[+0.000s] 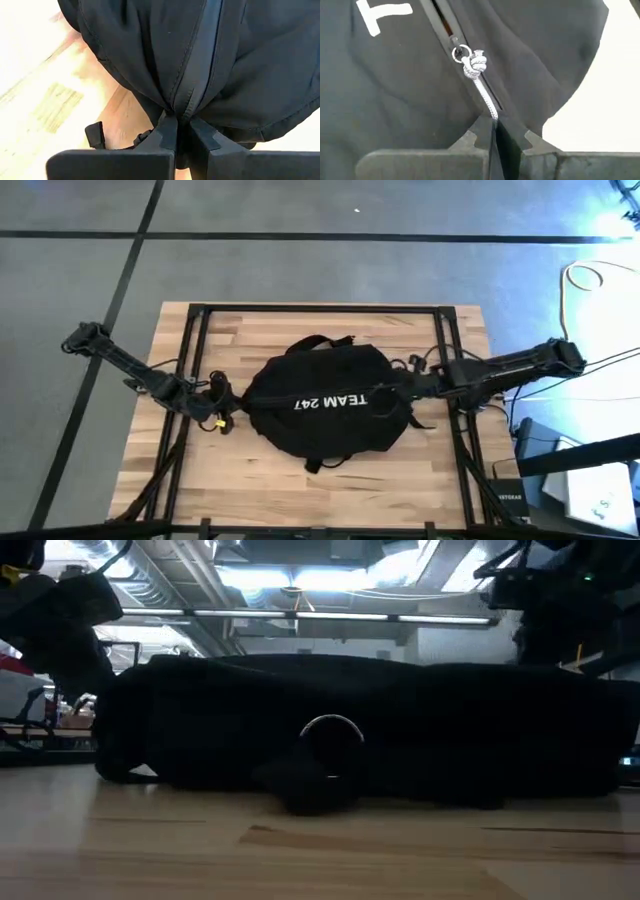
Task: Unpack backpack
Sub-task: Open the black backpack
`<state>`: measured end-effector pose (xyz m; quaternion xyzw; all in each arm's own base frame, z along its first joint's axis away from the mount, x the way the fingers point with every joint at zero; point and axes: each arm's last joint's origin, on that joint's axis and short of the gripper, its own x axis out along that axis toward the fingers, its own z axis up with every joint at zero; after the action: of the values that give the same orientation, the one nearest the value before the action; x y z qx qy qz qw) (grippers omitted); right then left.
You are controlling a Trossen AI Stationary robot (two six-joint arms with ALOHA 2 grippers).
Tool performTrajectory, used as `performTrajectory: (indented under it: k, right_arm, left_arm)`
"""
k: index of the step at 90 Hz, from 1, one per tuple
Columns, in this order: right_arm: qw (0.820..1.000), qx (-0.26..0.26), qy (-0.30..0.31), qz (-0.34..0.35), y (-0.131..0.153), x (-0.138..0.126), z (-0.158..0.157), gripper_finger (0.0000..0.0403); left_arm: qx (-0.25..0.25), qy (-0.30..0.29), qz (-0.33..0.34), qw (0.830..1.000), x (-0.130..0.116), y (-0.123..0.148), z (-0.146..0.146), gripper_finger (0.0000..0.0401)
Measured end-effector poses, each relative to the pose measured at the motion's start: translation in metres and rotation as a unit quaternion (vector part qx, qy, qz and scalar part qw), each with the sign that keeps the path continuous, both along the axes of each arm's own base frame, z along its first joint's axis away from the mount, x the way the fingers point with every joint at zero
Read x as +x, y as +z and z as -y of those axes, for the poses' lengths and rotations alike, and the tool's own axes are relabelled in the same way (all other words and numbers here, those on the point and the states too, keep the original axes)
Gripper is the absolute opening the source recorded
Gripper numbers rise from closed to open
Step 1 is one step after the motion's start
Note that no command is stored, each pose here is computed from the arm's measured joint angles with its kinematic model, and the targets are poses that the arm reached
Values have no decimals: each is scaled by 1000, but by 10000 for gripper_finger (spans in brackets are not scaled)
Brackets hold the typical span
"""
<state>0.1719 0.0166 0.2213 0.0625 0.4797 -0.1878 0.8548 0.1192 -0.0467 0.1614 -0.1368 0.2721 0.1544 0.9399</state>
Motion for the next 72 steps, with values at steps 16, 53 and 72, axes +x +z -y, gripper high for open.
performTrajectory:
  k: [16, 53, 72]
  right_arm:
    - [999, -5, -44, 14, 5, -18, 1, 0]
    - [992, -8, -120, -34, 2, -46, -6, 0]
    - [987, -14, -146, -69, 0, -57, -7, 0]
  left_arm:
    - [0, 0, 0, 1000, 0, 0, 0, 1]
    - [3, -3, -1, 1000, 0, 0, 0, 1]
    - [0, -2, 0, 1000, 0, 0, 0, 1]
